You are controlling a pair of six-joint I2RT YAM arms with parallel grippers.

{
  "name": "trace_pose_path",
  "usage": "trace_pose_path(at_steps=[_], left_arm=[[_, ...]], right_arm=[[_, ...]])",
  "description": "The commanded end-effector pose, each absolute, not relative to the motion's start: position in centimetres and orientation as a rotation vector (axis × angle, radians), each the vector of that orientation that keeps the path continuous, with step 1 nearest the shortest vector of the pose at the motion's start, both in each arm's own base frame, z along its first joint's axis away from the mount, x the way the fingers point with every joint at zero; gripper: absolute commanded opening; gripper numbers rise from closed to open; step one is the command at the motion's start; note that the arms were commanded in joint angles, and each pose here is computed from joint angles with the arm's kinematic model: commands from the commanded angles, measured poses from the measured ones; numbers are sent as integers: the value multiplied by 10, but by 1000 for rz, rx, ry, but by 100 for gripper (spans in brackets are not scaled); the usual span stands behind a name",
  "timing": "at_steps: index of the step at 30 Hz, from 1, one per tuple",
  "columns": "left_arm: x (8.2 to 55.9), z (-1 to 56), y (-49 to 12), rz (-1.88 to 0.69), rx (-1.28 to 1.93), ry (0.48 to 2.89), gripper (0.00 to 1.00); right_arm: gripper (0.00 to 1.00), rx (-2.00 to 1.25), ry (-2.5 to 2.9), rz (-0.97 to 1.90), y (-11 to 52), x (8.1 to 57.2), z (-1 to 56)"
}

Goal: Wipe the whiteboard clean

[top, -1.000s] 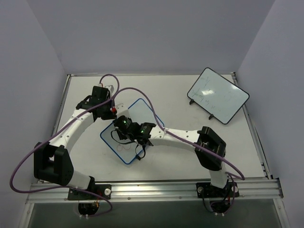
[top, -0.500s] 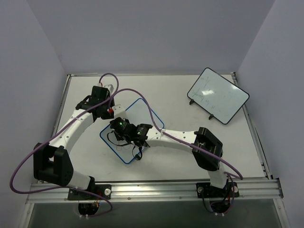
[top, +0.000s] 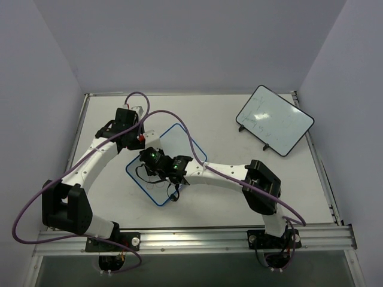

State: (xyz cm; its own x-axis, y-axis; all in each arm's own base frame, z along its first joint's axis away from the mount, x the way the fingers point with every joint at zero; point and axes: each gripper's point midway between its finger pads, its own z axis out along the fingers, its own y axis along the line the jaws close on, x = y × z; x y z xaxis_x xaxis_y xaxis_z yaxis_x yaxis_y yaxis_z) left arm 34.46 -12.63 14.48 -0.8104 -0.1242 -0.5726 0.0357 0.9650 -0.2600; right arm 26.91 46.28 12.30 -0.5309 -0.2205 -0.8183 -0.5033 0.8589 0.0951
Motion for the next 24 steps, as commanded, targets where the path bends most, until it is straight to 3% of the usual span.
trace_pose_path(at_steps=[1,17,24], left_arm=[[334,150,-139,-409,-17,2496,2],[338,154,-128,-385,-82,2482,2],[338,154,-130,-396,-73,2484,2]], right_arm=[[21,-437,2176,251,425,298,101],[20,-395,2188,242,405,304,94],[18,-481,2147,319,433,273,86]])
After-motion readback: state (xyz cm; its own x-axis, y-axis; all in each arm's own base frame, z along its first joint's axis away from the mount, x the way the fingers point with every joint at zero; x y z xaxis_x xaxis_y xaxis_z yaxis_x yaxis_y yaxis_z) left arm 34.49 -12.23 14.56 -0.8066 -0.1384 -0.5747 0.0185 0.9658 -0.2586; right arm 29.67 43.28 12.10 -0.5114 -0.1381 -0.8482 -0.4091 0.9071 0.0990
